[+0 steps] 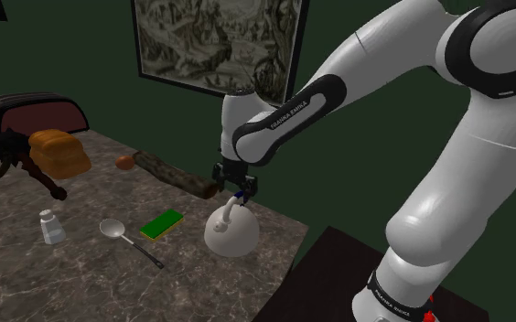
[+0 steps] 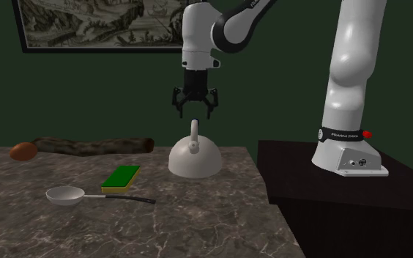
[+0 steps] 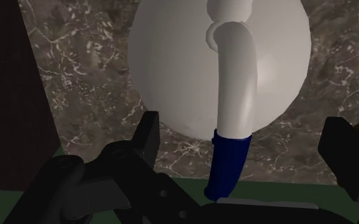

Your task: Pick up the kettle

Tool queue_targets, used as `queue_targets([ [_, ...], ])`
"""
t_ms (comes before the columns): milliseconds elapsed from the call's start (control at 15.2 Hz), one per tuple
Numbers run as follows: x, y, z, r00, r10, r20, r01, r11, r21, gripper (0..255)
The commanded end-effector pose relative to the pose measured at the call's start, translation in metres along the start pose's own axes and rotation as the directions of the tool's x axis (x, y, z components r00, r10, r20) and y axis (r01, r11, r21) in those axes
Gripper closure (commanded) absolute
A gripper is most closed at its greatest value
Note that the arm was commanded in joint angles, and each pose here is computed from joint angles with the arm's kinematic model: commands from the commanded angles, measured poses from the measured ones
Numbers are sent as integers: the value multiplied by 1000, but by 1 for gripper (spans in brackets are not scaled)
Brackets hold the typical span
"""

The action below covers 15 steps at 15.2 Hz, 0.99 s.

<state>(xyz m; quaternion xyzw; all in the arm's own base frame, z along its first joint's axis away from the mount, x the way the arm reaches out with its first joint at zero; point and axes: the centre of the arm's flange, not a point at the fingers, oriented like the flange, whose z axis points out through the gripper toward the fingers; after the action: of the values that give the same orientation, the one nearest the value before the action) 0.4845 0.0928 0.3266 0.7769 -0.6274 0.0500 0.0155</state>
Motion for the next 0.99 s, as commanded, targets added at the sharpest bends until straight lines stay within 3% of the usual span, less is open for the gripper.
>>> queue_targets([
  [0, -1, -1, 11, 1000, 1, 0, -1, 1000, 1, 0],
  [198, -2, 0, 19, 1000, 1, 0, -1, 1000, 1, 0],
  [264, -2, -1, 19, 1000, 1, 0, -1, 1000, 1, 255],
  [924, -2, -1, 14, 1000, 1, 0, -1, 1000, 1, 255],
])
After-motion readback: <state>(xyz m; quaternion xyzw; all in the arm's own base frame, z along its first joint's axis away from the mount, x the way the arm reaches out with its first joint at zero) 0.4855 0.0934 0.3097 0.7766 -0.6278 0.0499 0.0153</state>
